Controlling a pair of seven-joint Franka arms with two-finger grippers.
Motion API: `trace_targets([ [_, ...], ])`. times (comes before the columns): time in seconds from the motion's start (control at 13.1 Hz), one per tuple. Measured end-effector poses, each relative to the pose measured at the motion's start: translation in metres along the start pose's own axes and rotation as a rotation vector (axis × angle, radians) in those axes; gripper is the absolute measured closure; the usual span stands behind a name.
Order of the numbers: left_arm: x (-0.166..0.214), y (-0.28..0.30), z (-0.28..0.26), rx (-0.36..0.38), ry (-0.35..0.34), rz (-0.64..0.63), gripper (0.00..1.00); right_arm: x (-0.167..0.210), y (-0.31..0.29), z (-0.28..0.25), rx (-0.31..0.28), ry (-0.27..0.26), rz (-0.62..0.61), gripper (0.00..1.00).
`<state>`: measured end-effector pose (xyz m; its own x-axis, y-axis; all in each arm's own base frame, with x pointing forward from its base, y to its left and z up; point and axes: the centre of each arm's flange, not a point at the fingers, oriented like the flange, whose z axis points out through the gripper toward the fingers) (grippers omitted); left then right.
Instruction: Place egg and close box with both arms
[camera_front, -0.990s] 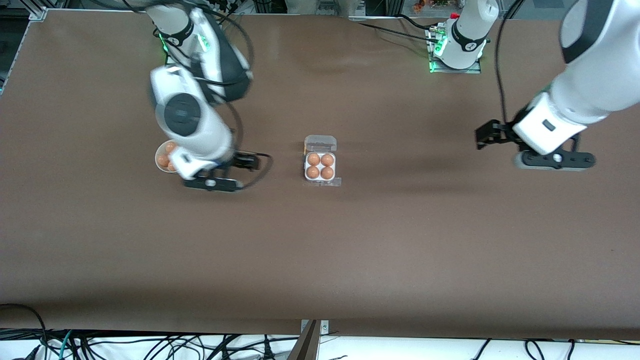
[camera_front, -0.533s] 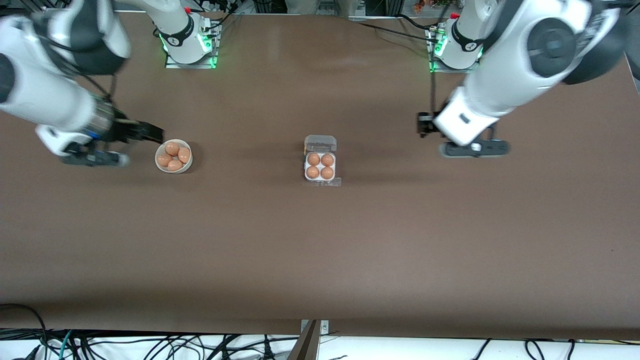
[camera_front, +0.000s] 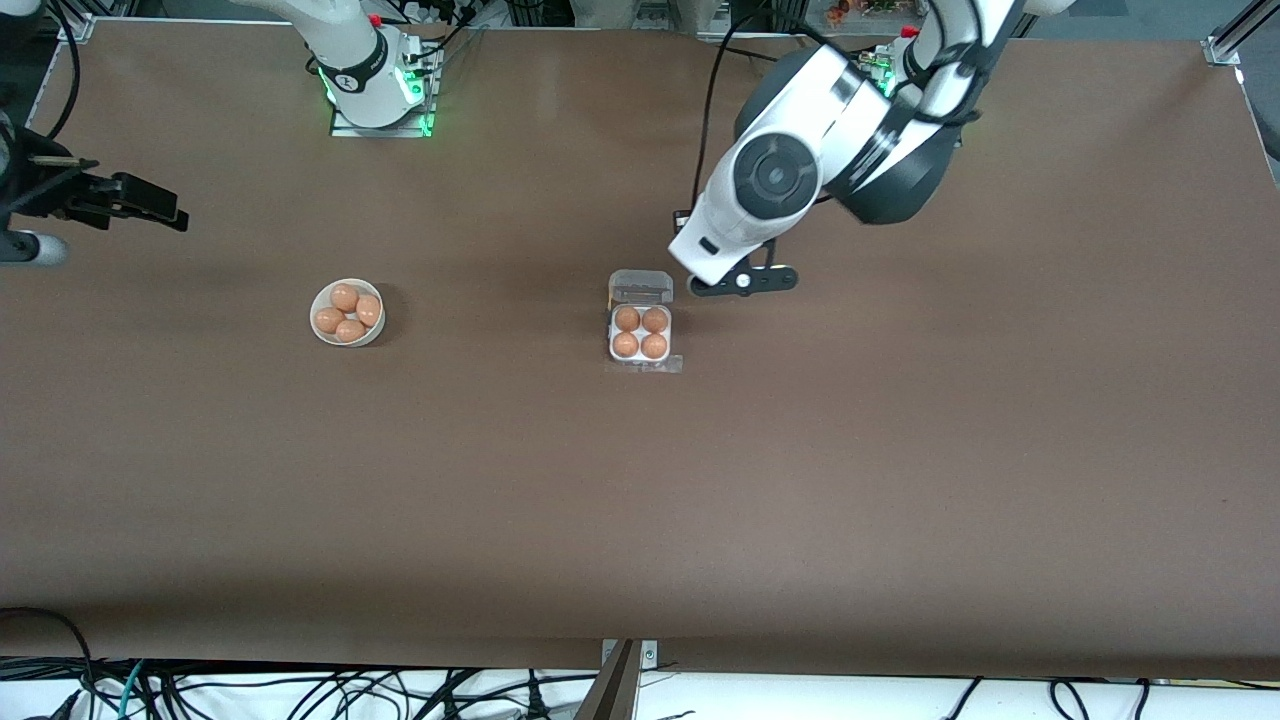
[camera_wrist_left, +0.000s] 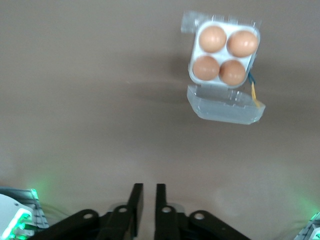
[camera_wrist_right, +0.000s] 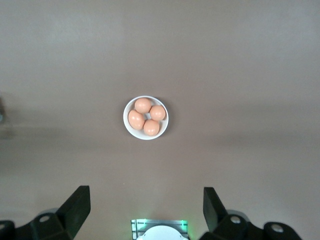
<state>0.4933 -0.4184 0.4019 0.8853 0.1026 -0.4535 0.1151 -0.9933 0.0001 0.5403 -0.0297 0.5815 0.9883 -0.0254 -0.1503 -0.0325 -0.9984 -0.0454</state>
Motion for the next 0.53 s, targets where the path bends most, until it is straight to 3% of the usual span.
trace_targets([
  [0.08, 0.003, 0.007, 0.015, 0.012, -0.022, 0.003, 0.93, 0.001, -0.003, -0.002, -0.003, 0.000, -0.003, 0.00],
  [0.53, 0.003, 0.059, 0.071, 0.062, -0.054, -0.029, 0.96, -0.001, 0.002, -0.002, -0.006, -0.043, 0.004, 0.00],
])
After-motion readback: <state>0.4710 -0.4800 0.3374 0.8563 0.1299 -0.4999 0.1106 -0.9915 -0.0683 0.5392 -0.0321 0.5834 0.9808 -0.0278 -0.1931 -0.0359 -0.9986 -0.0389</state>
